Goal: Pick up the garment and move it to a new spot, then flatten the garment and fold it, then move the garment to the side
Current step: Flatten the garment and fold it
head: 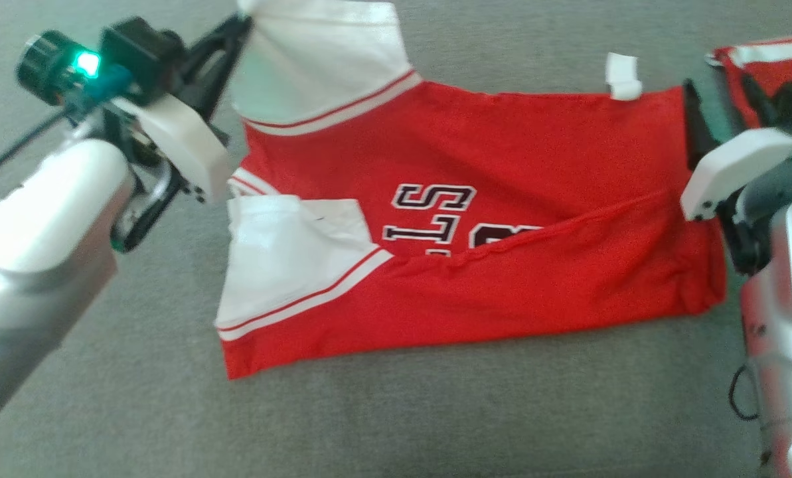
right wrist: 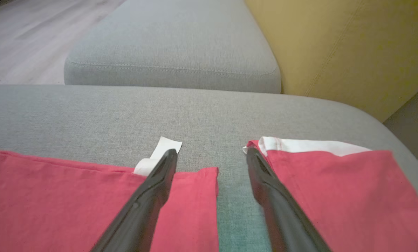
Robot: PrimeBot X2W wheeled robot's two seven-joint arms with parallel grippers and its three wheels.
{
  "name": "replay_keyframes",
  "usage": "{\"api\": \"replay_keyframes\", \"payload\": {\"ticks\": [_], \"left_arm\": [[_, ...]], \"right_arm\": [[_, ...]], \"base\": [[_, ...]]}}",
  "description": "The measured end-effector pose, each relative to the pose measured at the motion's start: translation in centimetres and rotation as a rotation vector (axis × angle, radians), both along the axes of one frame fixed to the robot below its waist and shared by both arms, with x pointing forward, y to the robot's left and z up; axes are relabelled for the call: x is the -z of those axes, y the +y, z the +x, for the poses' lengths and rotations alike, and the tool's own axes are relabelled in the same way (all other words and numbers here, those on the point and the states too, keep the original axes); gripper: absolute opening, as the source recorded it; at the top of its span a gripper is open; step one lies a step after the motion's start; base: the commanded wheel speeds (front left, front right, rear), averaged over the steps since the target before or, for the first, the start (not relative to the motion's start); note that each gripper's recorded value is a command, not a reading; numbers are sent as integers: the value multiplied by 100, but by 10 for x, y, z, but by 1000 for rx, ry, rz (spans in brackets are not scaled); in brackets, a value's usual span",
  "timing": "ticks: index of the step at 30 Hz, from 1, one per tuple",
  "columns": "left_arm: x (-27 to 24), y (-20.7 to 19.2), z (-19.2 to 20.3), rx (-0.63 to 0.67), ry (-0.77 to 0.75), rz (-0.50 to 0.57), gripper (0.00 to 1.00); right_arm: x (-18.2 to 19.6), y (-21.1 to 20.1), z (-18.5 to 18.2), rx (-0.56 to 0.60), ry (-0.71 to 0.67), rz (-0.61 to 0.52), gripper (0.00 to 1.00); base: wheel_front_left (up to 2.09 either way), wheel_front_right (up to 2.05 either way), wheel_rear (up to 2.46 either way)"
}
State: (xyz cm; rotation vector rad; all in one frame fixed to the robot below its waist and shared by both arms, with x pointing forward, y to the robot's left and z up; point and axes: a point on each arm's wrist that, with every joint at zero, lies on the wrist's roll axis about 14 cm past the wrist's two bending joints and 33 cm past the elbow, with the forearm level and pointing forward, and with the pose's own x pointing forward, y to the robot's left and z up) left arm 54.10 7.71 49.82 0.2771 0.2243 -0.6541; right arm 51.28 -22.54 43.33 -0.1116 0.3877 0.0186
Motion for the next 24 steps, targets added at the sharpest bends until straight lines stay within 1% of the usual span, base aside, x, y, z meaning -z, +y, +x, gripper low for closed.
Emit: {"api": "replay_keyframes", "payload": {"ticks": [3, 8, 11, 16, 17, 18, 19, 22, 24], "left_arm": [[0, 0, -11, 19, -6, 8, 0], [3, -1, -16, 27, 5, -2, 0], [7, -1, -17, 33, 12, 3, 0], [13, 0, -15, 28, 25, 4, 0], [13, 1, -14, 26, 25, 5, 0], [14, 2, -13, 23, 27, 8, 0], [16, 4, -13, 19, 31, 13, 0], [20, 11, -9, -8, 38, 29, 0], [21, 17, -7, -25, 40, 40, 0]], "right_arm": [[17, 1, 9, 1, 85, 0, 100], [49, 0, 11, 1, 204, -21, 100], [61, -1, 12, -2, 248, -37, 100], [68, -6, 24, -3, 280, -69, 100], [69, -5, 27, -7, 287, -70, 95], [70, -3, 28, -13, 298, -73, 18], [70, -2, 29, -22, 301, -80, 0], [66, 5, 35, -39, 279, -71, 0], [58, 8, 39, -39, 232, -44, 0]], "base": [[0, 0, 0], [0, 0, 0], [0, 0, 0], [0, 0, 0], [0, 0, 0], [0, 0, 0], [0, 0, 0], [0, 0, 0], [0, 0, 0]]}}
